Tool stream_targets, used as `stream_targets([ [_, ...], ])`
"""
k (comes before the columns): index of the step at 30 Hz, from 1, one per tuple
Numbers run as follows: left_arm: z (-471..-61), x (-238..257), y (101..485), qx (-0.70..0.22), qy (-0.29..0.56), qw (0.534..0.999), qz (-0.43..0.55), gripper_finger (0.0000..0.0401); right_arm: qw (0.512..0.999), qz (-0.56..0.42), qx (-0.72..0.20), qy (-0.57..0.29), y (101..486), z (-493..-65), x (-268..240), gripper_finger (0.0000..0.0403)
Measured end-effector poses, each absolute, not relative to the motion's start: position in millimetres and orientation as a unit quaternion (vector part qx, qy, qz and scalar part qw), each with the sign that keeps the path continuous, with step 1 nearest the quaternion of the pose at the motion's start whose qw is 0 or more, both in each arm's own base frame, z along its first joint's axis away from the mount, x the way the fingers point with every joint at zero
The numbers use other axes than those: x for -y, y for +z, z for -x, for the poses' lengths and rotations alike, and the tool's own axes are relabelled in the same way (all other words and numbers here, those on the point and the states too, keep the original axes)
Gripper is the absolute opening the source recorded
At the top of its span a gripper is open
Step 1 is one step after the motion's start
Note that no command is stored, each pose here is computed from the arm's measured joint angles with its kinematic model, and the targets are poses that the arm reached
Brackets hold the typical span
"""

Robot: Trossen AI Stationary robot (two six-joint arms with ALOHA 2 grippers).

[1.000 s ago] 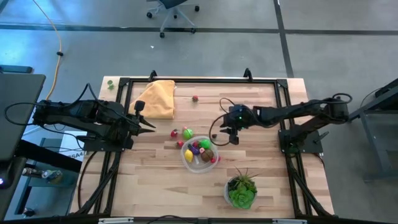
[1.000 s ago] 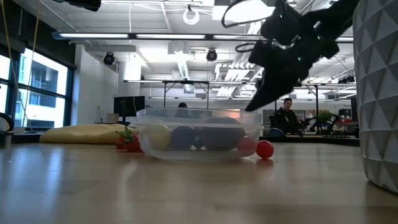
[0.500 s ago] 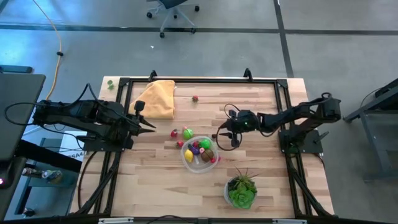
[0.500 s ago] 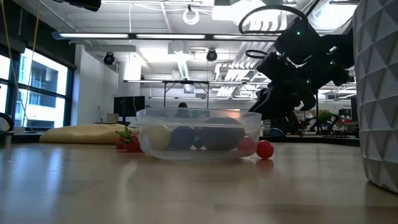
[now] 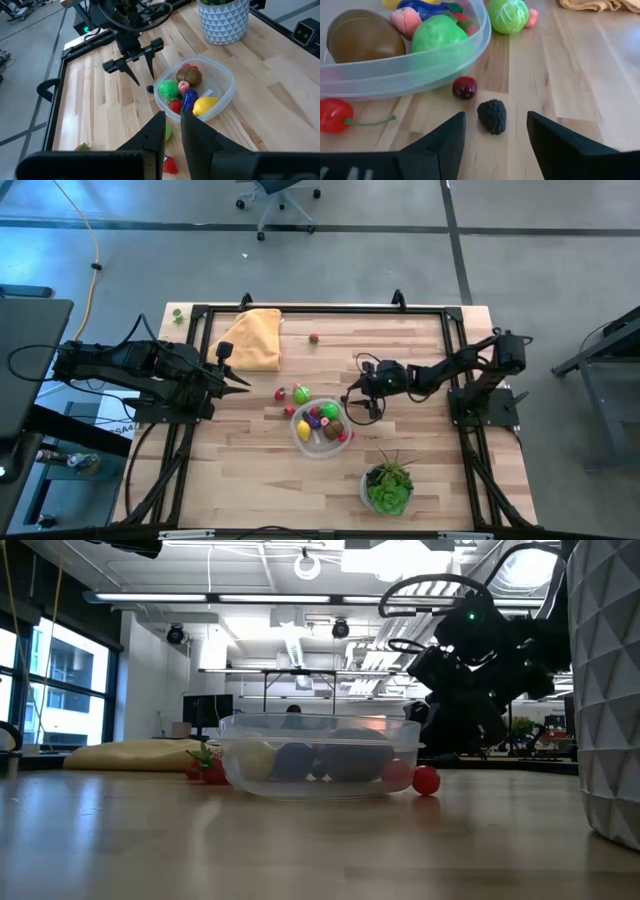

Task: Pick and placing Produce into tupperware
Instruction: Put the black raspberry into the transparent bin

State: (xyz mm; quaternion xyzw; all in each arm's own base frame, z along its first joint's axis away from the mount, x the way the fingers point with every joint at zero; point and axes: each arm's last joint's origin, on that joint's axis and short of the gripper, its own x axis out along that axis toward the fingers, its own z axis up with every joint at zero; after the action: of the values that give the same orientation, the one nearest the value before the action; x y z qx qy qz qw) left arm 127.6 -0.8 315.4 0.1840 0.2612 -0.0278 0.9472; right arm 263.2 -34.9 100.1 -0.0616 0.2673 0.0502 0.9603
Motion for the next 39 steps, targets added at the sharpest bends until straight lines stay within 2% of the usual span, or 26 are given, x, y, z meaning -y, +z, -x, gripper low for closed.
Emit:
stream_targets([
  [29, -128, 1, 315, -0.261, -0.028, 0.947, -0.184, 0.0051, 0.954, 0.044, -0.292, 0.059, 83, -281, 37, 0.0203],
  [39, -128, 1, 315, -0.261, -0.028, 0.947, -0.184, 0.0051, 0.952, 0.043, -0.297, 0.06, 82, -281, 37, 0.0172],
])
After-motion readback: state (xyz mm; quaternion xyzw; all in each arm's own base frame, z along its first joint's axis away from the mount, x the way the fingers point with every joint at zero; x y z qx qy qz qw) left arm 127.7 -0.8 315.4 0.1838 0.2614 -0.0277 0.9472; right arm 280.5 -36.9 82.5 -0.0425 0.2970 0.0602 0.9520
